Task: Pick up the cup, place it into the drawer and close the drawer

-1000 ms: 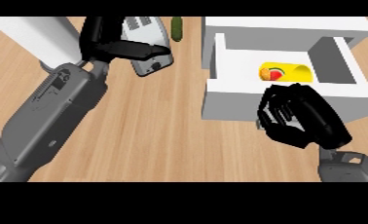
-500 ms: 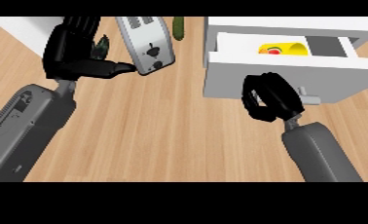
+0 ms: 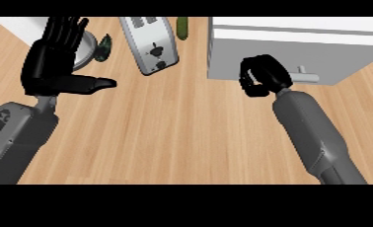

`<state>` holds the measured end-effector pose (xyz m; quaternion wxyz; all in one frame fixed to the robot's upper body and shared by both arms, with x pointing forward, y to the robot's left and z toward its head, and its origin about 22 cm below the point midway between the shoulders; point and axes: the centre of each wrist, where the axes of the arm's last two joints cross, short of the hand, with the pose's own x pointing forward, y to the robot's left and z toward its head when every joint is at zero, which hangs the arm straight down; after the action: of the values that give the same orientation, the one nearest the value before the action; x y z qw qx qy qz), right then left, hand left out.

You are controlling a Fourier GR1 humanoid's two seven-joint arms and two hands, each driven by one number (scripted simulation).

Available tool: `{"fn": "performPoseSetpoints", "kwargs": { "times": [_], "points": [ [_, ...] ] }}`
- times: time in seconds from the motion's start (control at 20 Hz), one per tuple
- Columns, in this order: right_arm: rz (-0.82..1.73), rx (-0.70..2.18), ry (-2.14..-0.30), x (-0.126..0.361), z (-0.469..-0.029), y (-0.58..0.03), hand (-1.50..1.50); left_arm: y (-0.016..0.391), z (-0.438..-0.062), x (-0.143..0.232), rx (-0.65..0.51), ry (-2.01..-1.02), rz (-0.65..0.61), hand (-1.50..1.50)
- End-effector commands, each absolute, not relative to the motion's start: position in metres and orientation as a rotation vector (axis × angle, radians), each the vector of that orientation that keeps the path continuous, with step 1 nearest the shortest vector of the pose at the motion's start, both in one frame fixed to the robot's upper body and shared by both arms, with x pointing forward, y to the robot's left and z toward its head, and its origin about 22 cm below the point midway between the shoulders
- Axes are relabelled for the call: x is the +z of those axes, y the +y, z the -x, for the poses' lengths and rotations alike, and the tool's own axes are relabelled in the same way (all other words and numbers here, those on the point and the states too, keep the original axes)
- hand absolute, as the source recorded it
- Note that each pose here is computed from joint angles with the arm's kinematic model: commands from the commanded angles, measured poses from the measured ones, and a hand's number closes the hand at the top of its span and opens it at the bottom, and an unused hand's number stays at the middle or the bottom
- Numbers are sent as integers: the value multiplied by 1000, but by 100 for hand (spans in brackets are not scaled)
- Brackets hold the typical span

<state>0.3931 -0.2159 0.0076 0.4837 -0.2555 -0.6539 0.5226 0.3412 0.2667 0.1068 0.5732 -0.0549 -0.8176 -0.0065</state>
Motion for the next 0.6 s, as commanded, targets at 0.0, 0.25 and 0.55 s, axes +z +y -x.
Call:
{"fn": "performPoseSetpoints", "kwargs": {
  "times": [0.0,0.25,0.55],
  "points": [
    [599,1240,-1512,13,-412,-249,150,275,-331,97,-28,-1921,154,-150],
    [600,1191,-1476,32,-428,-253,150,265,-333,109,-53,-1904,196,-150],
    [583,1157,-1483,43,-433,-264,150,273,-333,97,-41,-1910,207,-150]
  ]
}}
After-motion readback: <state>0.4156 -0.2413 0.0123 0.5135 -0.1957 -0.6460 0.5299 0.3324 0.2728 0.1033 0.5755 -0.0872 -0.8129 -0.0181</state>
